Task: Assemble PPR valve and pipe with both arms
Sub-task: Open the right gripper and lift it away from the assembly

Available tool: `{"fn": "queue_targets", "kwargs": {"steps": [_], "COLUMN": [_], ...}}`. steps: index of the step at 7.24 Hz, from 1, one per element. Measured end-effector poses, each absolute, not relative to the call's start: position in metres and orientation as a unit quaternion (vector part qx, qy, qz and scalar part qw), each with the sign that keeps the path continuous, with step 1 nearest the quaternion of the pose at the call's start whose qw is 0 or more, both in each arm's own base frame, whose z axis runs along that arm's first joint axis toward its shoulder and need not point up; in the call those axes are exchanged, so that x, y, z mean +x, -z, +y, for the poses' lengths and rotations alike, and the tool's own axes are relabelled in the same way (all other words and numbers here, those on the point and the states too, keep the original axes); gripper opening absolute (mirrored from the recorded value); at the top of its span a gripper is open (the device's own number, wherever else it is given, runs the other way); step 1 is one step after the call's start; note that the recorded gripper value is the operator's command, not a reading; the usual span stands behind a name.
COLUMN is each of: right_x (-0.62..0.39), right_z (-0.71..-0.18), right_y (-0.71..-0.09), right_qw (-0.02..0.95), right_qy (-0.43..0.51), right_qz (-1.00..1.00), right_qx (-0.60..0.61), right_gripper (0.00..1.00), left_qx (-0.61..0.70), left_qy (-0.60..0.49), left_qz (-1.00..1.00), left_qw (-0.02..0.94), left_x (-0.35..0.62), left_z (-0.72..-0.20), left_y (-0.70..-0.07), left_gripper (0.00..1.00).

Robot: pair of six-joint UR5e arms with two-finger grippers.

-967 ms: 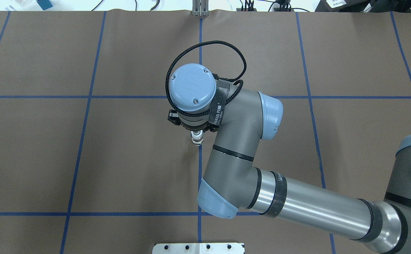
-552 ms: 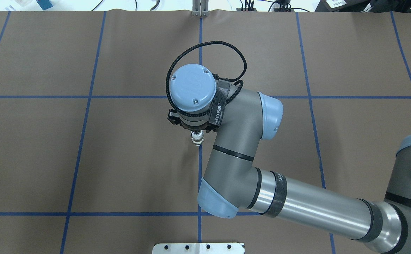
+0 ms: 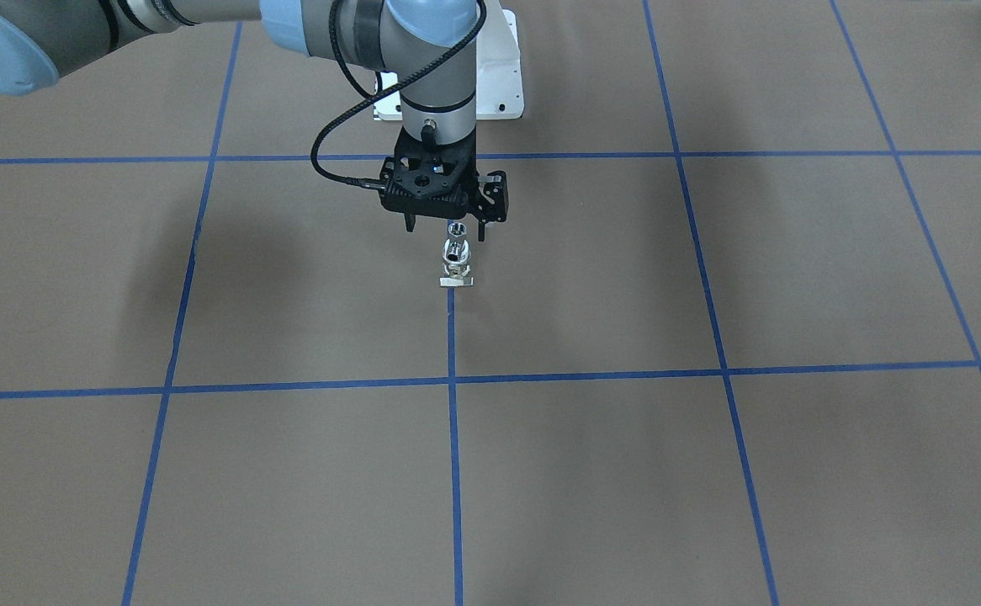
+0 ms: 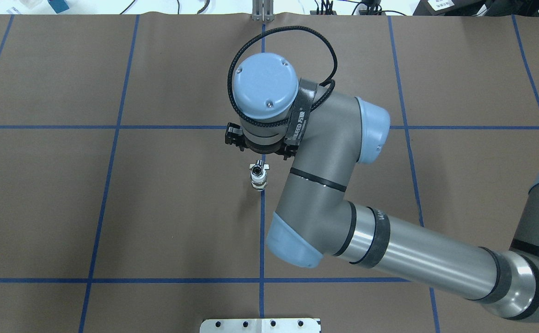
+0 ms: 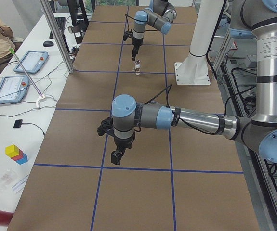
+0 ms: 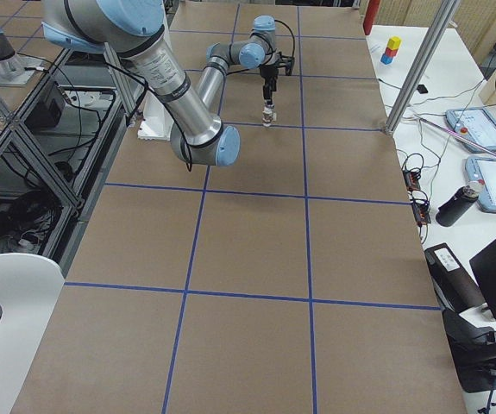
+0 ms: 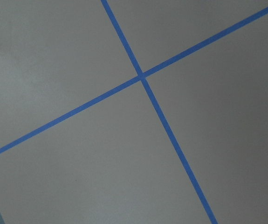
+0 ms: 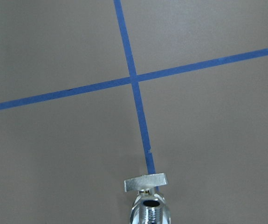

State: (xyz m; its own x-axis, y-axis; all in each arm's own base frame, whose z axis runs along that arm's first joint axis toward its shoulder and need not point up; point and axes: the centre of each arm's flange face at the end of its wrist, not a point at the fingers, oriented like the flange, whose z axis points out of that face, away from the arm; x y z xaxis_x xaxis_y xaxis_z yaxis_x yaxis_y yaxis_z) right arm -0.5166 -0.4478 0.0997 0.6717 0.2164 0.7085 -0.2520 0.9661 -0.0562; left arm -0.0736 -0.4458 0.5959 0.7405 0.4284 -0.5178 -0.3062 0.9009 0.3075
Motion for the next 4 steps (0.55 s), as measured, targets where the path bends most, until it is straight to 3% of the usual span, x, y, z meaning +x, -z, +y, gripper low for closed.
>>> {"fn": "queue_targets", "kwargs": {"steps": [2,4], "right_x": [-0.423,-0.312], "right_z": [-0.484,-0.526], "right_y": [-0.120,-0.186], "right_qw": [0.919,0.927], "right_qy": [-0.106,-0.041], "right_qz": [-0.379,-0.370], "right_qx": [0.016,0.037], "right_gripper": [1.00,1.00], "left_qx": [0.096,0.084], "left_qy": [-0.194,-0.145], "left_qz": [0.307,0.348], "left_qw": [0.927,0.922], "left_x": [-0.074,-0.071], "left_z": [-0.445,-0.439], "left_y": [-0.603,-0.603], "left_gripper": [1.00,1.00]}}
